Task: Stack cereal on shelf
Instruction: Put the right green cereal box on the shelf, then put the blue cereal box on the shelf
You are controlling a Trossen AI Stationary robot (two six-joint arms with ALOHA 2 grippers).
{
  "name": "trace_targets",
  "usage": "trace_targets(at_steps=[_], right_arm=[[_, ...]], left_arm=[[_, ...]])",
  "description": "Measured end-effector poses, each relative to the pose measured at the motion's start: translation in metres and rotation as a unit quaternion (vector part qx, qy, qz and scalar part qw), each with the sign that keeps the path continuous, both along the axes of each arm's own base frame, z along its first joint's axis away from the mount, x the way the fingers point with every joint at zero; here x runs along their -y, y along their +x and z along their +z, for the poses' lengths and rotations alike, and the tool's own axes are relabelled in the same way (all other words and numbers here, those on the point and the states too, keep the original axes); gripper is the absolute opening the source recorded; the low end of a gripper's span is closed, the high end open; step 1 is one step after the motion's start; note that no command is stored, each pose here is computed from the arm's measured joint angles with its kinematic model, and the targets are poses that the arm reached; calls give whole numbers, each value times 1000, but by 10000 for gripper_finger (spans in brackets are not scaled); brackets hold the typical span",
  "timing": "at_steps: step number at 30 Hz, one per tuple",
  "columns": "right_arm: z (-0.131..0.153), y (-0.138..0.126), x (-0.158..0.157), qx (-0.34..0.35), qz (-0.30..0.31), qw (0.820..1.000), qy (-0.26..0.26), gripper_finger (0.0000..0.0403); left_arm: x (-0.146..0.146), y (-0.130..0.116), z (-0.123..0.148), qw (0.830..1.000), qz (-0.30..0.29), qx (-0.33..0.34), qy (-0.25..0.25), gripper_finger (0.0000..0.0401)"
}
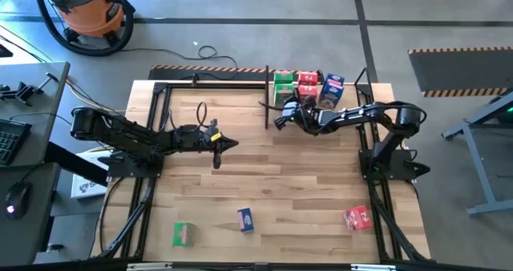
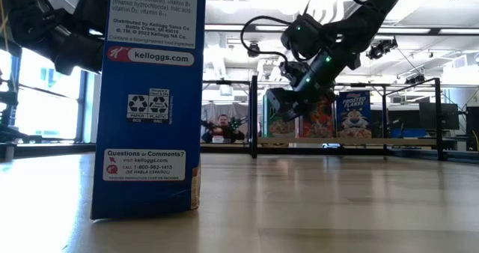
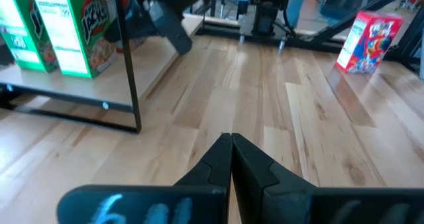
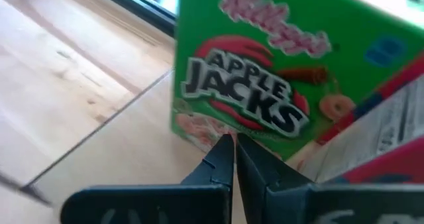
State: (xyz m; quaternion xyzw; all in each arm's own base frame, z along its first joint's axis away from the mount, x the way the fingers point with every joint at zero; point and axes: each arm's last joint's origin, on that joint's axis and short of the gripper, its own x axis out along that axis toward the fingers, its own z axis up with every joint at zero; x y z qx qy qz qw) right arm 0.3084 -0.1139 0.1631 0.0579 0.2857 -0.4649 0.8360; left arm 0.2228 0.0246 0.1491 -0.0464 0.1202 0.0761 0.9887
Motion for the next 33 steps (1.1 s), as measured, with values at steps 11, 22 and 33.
trace_targets(at_steps=[11, 22, 33], right_arm=[[6, 6, -18, 12, 53, 998, 11, 0], [-2, 6, -38, 3, 89, 996, -29, 0], [-20, -16, -79, 174, 202, 963, -45, 0]], left_arm=[[-10, 3, 1, 998, 41, -15, -43, 0], [-8, 15, 12, 997, -35, -22, -59, 0], [10, 32, 29, 986, -149, -45, -60, 0]])
